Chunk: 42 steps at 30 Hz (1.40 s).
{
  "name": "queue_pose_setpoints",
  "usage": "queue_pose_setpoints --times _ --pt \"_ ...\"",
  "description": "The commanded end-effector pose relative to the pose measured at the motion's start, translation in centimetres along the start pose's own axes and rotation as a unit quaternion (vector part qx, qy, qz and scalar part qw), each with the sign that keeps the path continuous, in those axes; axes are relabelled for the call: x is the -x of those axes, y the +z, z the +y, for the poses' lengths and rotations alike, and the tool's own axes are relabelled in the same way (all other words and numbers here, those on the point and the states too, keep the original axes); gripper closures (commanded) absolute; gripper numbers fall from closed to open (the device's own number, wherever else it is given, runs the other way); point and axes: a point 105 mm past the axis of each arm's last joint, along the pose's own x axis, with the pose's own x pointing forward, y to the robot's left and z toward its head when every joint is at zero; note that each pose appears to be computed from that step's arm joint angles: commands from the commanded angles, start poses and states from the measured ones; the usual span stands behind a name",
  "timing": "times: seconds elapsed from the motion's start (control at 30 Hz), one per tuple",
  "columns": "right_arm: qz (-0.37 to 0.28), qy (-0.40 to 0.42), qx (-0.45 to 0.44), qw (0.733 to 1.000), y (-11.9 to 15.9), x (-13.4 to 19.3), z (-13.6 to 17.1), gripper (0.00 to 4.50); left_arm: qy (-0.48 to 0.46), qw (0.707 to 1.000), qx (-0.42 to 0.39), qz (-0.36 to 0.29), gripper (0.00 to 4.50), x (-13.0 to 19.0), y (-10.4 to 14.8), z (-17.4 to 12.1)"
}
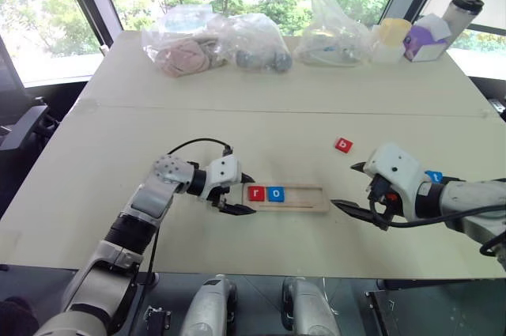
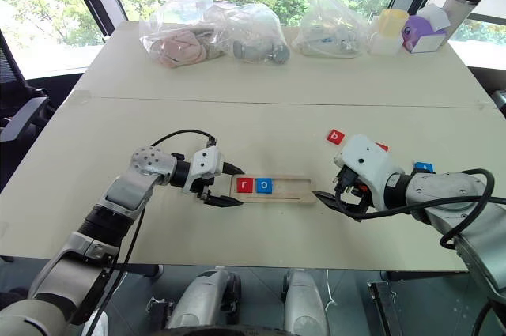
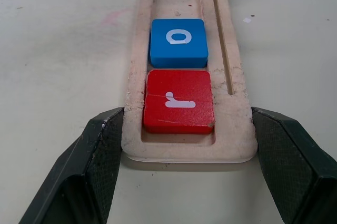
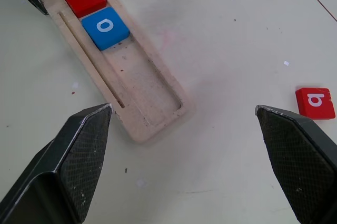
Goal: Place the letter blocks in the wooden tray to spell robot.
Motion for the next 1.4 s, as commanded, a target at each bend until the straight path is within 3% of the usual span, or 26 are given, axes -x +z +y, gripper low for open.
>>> queue_pose_setpoints --times 0.03,0.43,0.6,0.67,0.8,0.9,1.03,1.4 --pt "-0.019 -0.005 0.018 1.000 1.0 0.2 0.1 0.00 0.000 1.000 -0.013 -0.012 0.01 0.1 1.0 0.0" --pt "-0.025 -0.011 0.013 1.000 1.0 -0.1 -0.7 0.00 0.022 0.999 -0.007 -0.031 0.01 2.1 2.1 0.5" --pt "-0.030 -0.081 -0.017 0.996 0.8 -1.1 -3.5 0.00 0.066 0.996 0.022 -0.055 0.01 4.3 2.9 1.2" --pt "-0.024 -0.146 -0.059 0.987 0.4 -2.0 -5.9 0.00 0.091 0.993 0.035 -0.062 0.01 5.7 3.3 1.6" --pt "-0.008 -0.267 -0.175 0.948 -0.4 -4.2 -9.5 0.00 0.114 0.989 0.047 -0.079 0.01 7.7 4.4 0.9" --pt "0.000 -0.307 -0.235 0.922 -0.5 -5.6 -10.2 0.00 0.119 0.988 0.053 -0.086 0.01 7.8 4.9 0.1" --pt "0.009 -0.353 -0.371 0.859 -0.5 -8.2 -9.9 0.00 0.133 0.985 0.056 -0.096 0.01 7.7 5.6 -1.3" --pt "0.039 -0.370 -0.476 0.797 -0.7 -10.7 -8.7 0.00 0.154 0.981 0.058 -0.106 0.01 7.5 6.8 -2.0"
